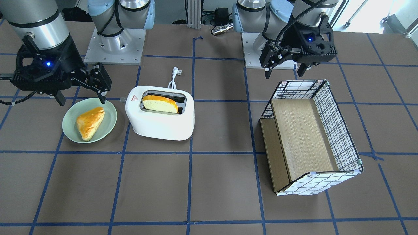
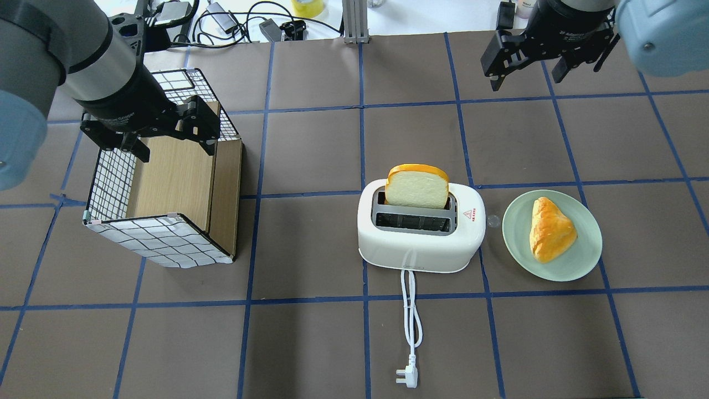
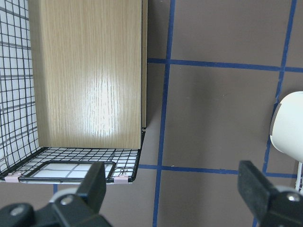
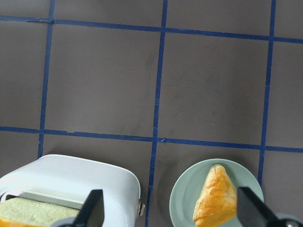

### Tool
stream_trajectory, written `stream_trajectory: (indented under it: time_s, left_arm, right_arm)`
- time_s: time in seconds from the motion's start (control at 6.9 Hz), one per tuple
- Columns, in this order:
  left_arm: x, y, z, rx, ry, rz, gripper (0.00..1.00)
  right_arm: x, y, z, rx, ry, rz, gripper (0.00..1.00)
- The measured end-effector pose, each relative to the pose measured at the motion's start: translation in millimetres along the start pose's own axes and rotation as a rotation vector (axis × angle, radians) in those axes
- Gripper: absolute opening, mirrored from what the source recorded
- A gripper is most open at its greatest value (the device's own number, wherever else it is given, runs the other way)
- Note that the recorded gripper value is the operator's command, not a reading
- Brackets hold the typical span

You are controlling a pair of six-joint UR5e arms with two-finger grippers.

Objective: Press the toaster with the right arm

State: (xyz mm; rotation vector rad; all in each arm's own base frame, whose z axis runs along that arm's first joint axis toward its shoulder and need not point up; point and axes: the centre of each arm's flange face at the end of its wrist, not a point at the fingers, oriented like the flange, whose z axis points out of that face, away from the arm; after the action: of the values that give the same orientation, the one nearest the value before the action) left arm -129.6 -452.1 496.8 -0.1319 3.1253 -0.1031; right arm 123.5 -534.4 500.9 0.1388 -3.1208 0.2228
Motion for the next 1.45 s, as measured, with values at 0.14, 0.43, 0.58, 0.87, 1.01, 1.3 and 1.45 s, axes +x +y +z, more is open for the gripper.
stream_trajectory:
  time_s: [0.14,0.43,0.58,0.87,1.01,1.3,1.45]
  left_arm:
    - [0.0,0.0,0.0,0.0,0.0,0.0,1.0]
    - [0.0,0.0,-0.1,0.0,0.0,0.0,1.0]
    - [0.0,0.0,0.0,0.0,0.0,0.0,1.0]
    - [0.0,0.0,0.2,0.0,0.0,0.0,1.0]
    - [0.0,0.0,0.2,0.0,0.0,0.0,1.0]
    - [0.0,0.0,0.2,0.0,0.0,0.0,1.0]
    - [0.0,0.0,0.1,0.0,0.0,0.0,1.0]
  right_arm:
    - [0.0,0.0,0.0,0.0,0.0,0.0,1.0]
    - [0.6,0.0,0.0,0.0,0.002,0.0,1.0]
    - [0.6,0.1,0.1,-0.002,0.002,0.0,1.0]
    - [0.1,0.7,0.4,-0.006,0.003,0.001,0.75]
    - [-0.3,1.1,0.1,-0.006,0.004,0.002,0.29]
    - [-0.5,5.5,-0.7,-0.029,-0.001,0.007,0.0]
    - [-1.2,10.8,2.2,-0.072,-0.009,0.011,0.0]
